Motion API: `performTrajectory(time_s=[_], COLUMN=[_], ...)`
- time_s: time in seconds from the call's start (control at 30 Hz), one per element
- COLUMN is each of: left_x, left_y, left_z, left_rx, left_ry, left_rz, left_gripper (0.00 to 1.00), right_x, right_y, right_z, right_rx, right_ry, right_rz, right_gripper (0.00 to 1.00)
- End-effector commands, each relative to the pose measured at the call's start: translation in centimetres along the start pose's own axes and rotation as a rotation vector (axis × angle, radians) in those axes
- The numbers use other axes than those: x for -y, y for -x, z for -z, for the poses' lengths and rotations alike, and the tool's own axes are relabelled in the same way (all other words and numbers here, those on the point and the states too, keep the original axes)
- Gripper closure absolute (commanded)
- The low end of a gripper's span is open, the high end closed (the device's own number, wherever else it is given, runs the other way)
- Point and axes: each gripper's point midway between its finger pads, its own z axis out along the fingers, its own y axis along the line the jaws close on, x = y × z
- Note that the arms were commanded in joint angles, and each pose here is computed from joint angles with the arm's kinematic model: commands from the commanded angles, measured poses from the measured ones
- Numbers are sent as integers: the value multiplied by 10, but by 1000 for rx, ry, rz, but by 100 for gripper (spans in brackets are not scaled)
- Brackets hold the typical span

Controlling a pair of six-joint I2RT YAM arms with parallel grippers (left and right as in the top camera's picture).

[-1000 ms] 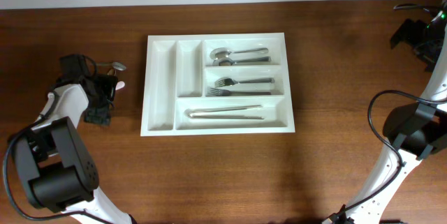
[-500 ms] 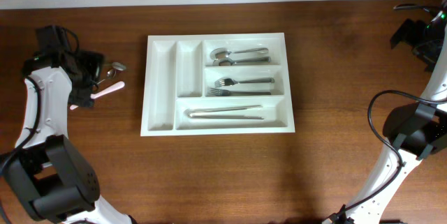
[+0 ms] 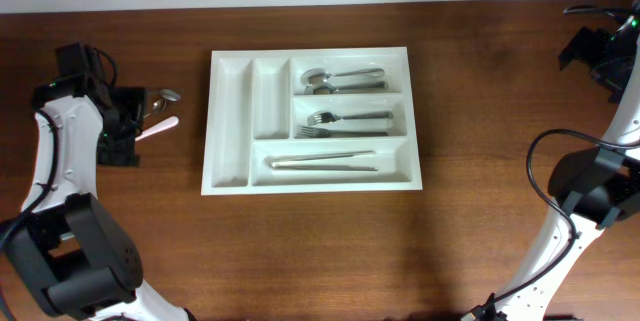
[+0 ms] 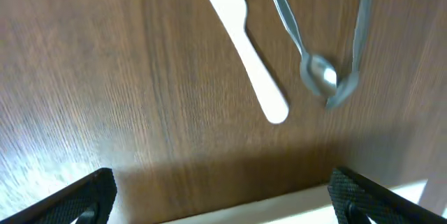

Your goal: Pack container

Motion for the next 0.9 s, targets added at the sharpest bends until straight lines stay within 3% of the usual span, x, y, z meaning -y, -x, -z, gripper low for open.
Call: performTrajectory(time_s=[0.0,0.23,0.57,0.87], left_x=[2,21,4,4], left_y=[14,33,22,22], left_z=[4,-1,-59,-65], left_rx=[80,159,85,84], left_ry=[-15,-87,44,51], left_rz=[258,277,264,265], left_gripper=[1,1,0,2], right_x=[-4,-4,-4,-4], right_y=[2,2,2,2], right_z=[17,17,17,17], right_rx=[39,39,39,39], right_ry=[17,17,17,17], right_rz=[9,9,9,9], right_gripper=[1,1,1,1])
